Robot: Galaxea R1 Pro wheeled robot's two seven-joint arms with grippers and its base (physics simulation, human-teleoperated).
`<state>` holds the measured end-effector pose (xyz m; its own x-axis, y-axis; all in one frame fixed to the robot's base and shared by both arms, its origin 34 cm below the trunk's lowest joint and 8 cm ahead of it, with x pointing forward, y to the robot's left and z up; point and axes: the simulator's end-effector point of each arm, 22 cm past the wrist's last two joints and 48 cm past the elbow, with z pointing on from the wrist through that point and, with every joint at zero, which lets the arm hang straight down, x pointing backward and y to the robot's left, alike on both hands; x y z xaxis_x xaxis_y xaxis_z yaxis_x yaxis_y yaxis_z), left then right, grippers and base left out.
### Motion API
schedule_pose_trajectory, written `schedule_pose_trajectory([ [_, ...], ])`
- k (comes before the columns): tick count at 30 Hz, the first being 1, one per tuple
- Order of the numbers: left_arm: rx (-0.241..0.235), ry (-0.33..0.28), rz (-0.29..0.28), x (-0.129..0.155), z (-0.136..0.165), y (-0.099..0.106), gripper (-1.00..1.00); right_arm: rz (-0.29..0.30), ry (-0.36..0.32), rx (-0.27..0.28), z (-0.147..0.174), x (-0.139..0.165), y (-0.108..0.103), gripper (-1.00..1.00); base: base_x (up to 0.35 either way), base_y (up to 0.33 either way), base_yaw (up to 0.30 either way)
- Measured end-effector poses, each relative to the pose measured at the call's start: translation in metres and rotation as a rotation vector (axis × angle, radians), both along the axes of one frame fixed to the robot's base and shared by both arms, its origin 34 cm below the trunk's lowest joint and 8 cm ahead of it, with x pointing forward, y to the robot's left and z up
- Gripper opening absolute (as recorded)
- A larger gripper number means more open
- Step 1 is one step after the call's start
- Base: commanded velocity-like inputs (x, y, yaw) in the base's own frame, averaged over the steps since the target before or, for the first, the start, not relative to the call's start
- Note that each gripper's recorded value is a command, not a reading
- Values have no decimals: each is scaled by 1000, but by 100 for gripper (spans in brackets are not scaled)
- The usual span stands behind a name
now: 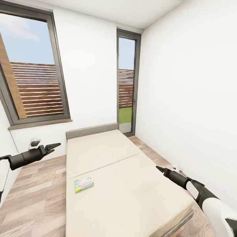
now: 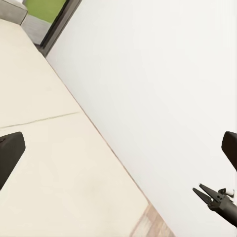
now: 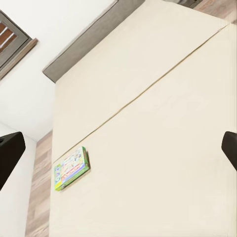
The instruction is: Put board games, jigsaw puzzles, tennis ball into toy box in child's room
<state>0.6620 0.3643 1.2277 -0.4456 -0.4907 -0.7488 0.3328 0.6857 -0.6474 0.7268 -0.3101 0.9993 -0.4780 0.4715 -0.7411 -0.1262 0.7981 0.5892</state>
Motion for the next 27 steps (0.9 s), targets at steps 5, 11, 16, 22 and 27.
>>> schedule_pose_trajectory([
  [5,0,1,1,0,0,0,100,1,3,0,-1,0,0,100,-16,13,-47],
  [11,1,6,0,1,-3,0,100,-2,12,-1,-4,0,0,100,-56,138,-8],
  [16,1,14,1,3,-7,0,100,-4,21,-3,-10,0,-1,100,-69,90,-1],
  [22,1,23,1,5,-12,1,100,-4,32,-6,-16,0,-1,100,-108,79,0],
  [27,2,32,1,6,-17,1,100,-4,39,-6,-21,0,0,100,-26,18,0],
])
